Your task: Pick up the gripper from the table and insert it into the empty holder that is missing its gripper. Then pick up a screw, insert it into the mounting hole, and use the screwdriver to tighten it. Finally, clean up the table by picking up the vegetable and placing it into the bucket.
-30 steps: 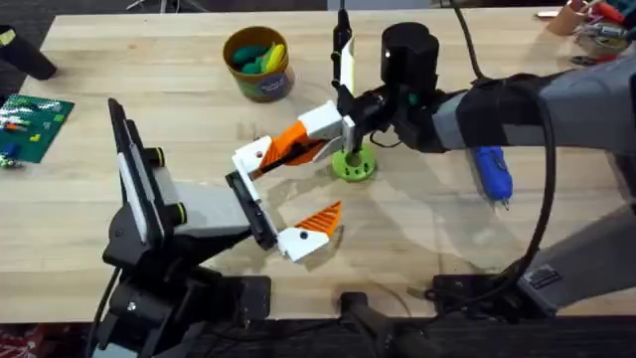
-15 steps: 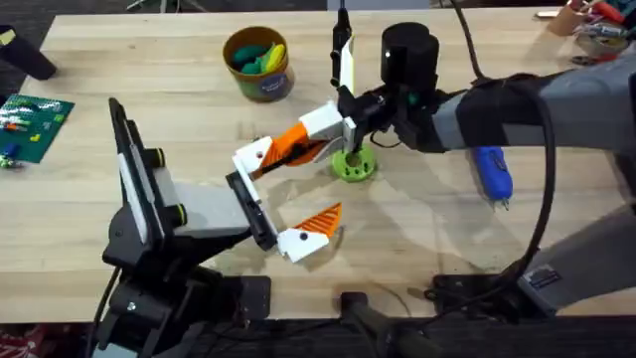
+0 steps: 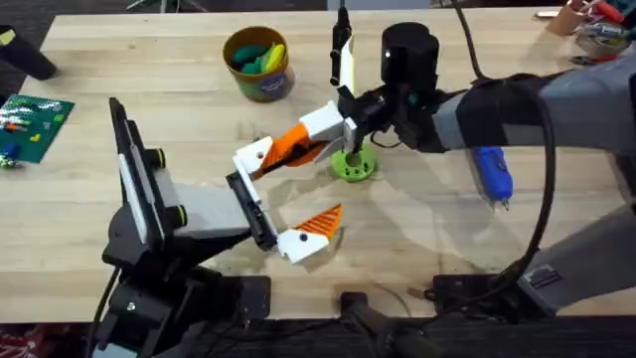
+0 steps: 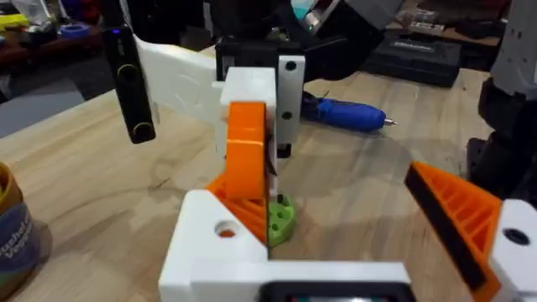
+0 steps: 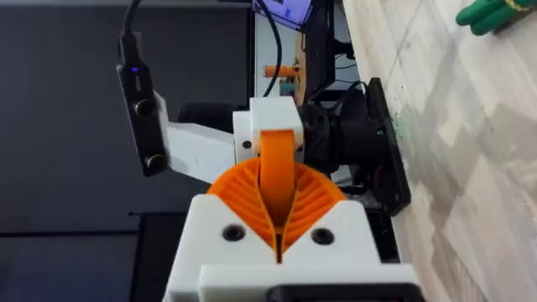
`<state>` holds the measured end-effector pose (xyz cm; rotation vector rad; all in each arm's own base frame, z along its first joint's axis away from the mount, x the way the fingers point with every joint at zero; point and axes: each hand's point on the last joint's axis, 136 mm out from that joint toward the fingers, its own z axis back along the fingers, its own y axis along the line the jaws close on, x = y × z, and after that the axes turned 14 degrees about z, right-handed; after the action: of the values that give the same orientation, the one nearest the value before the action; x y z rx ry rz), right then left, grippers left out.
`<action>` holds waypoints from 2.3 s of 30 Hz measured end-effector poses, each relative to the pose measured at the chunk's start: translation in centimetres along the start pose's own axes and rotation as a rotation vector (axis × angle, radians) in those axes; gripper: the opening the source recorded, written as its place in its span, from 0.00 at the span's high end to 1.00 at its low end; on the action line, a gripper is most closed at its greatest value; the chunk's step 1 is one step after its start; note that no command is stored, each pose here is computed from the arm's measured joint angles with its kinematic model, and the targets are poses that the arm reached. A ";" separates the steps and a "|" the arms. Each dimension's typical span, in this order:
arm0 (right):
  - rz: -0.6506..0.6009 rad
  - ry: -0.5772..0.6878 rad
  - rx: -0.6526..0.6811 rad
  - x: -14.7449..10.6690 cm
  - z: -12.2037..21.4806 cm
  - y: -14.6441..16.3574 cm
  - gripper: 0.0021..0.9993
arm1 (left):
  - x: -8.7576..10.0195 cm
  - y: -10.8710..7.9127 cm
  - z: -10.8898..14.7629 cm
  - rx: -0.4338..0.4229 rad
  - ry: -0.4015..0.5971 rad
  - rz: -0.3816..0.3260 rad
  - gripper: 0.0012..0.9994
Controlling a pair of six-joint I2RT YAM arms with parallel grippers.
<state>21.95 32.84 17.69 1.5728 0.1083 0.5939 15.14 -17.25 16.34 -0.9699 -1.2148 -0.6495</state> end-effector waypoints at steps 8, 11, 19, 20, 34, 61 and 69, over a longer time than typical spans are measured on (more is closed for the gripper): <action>0.007 0.002 0.001 -0.1 -0.1 0.0 0.99 | 0.0 0.0 0.0 -0.001 0.001 0.001 0.01; 0.009 0.003 0.001 -0.1 -0.1 0.0 0.99 | 0.0 0.0 0.0 -0.001 0.001 0.000 0.01; 0.008 0.002 0.000 0.0 -0.1 0.0 0.99 | 0.0 0.0 0.0 -0.001 0.001 0.001 0.01; 0.007 0.002 0.000 -0.1 -0.1 0.0 0.99 | 0.0 0.0 0.0 -0.001 0.001 0.001 0.01; 0.002 0.006 0.002 -0.1 -0.2 0.0 0.78 | -0.1 -0.2 0.0 -0.012 0.004 0.003 0.01; 0.075 -0.086 -0.035 2.0 2.2 -0.2 0.00 | -0.7 -2.4 0.1 -0.137 0.038 0.009 0.01; 0.219 -0.248 -0.155 4.9 4.8 -1.9 0.01 | -0.7 -2.4 0.1 -0.137 0.038 0.009 0.01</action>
<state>28.80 30.74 17.46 1.5039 -0.2934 0.5580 12.86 -18.33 16.29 -1.0719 -1.1436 -0.7490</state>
